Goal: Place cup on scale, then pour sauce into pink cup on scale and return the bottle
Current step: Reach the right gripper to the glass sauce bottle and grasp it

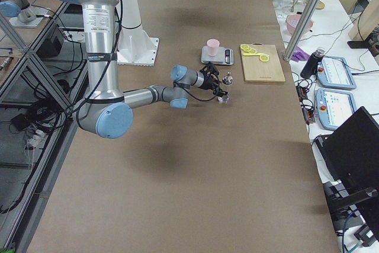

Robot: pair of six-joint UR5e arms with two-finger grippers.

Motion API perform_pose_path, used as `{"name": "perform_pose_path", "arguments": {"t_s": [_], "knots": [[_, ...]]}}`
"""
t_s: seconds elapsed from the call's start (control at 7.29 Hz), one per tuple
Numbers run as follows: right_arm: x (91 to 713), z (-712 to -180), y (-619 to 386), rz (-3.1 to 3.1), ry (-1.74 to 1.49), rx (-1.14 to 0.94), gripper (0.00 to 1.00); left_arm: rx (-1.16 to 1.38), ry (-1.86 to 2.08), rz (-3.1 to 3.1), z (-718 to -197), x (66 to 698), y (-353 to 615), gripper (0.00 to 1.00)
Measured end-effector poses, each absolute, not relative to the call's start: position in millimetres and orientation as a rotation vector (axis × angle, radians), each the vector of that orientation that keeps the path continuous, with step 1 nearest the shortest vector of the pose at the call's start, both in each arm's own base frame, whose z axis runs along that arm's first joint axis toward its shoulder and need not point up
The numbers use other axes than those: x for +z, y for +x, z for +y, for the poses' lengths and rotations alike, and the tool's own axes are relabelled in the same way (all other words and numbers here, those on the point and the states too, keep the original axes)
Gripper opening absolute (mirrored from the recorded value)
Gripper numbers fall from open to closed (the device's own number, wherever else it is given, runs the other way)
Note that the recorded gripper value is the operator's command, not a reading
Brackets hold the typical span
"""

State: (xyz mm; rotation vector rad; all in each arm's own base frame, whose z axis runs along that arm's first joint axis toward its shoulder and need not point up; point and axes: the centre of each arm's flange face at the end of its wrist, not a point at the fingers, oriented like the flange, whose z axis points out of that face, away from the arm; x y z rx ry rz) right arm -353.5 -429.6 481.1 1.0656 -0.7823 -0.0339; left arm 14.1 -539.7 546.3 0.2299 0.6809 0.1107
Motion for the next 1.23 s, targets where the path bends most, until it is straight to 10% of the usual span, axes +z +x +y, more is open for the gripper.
{"name": "perform_pose_path", "arguments": {"t_s": [0.27, 0.69, 0.82, 1.23], "knots": [[480.8, -435.2, -357.8, -0.780, 1.067, -0.029, 0.87, 0.110, 0.230, 0.681, -539.7, 545.9, 14.1, 0.98], [481.5, -442.7, -364.7, -0.778, 1.068, -0.021, 0.39, 0.110, 0.231, 0.680, -539.9, 545.8, 14.1, 0.98], [481.5, -443.1, -364.7, -0.777, 1.070, -0.018, 0.03, 0.110, 0.231, 0.680, -539.8, 545.6, 14.1, 0.98], [464.7, -452.0, -360.2, -0.778, 1.101, 0.003, 0.00, 0.110, 0.231, 0.680, -539.8, 545.5, 14.1, 0.98]]}}
